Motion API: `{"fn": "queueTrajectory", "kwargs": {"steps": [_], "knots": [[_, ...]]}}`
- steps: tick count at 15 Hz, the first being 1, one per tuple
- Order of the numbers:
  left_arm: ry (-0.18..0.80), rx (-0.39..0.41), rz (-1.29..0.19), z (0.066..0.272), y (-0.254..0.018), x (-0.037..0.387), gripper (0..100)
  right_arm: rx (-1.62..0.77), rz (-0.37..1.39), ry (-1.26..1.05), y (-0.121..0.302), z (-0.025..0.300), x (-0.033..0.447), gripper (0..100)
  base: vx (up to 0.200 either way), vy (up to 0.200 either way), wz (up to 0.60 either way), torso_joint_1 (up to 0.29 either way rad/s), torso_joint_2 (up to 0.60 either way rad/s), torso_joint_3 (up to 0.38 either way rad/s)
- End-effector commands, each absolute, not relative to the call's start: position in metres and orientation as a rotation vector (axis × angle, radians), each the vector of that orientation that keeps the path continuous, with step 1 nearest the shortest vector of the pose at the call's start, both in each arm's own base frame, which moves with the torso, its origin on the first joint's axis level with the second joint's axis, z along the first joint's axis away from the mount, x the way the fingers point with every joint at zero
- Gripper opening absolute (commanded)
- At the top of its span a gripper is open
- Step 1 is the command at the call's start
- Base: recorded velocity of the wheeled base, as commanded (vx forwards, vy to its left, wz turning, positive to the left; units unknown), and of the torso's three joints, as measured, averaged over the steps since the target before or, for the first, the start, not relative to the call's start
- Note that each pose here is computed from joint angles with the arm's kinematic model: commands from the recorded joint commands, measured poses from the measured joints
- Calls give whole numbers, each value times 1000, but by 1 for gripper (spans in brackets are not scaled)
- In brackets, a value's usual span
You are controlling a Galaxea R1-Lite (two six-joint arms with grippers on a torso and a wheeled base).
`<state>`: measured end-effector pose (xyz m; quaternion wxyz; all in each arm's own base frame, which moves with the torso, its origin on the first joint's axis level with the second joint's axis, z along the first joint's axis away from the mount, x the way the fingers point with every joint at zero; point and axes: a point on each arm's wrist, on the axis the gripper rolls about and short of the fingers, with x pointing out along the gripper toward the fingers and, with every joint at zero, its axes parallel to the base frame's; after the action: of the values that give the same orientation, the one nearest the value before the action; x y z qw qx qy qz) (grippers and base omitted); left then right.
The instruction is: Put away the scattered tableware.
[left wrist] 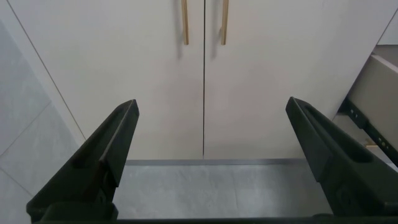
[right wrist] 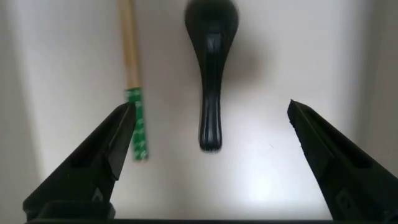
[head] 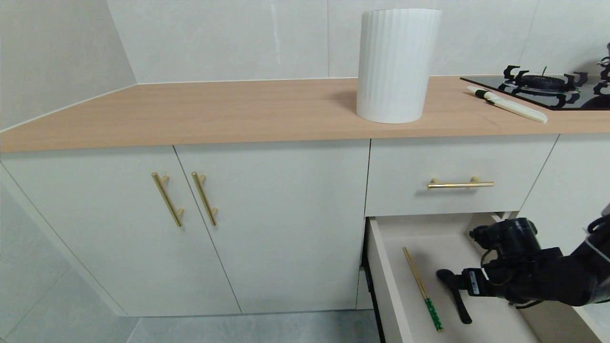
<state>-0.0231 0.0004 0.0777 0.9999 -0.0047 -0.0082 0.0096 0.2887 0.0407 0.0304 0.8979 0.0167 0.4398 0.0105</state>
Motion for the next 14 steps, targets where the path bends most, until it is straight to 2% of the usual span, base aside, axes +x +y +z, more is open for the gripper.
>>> {"fn": "queueTrajectory", "kwargs": {"steps": [1, 6, 14], "knots": [[-17, -9, 20, 78, 0, -23, 100, 34, 72, 728, 44, 90, 251, 100, 0, 0, 0, 0, 0, 0], [-15, -8, 20, 77, 0, -23, 100, -21, 190, 665, 61, 139, 187, 100, 0, 0, 0, 0, 0, 0], [-17, -11, 20, 77, 0, -23, 100, -59, 189, 714, 58, 142, 159, 100, -200, 0, 0, 1, 1, 5]]}}
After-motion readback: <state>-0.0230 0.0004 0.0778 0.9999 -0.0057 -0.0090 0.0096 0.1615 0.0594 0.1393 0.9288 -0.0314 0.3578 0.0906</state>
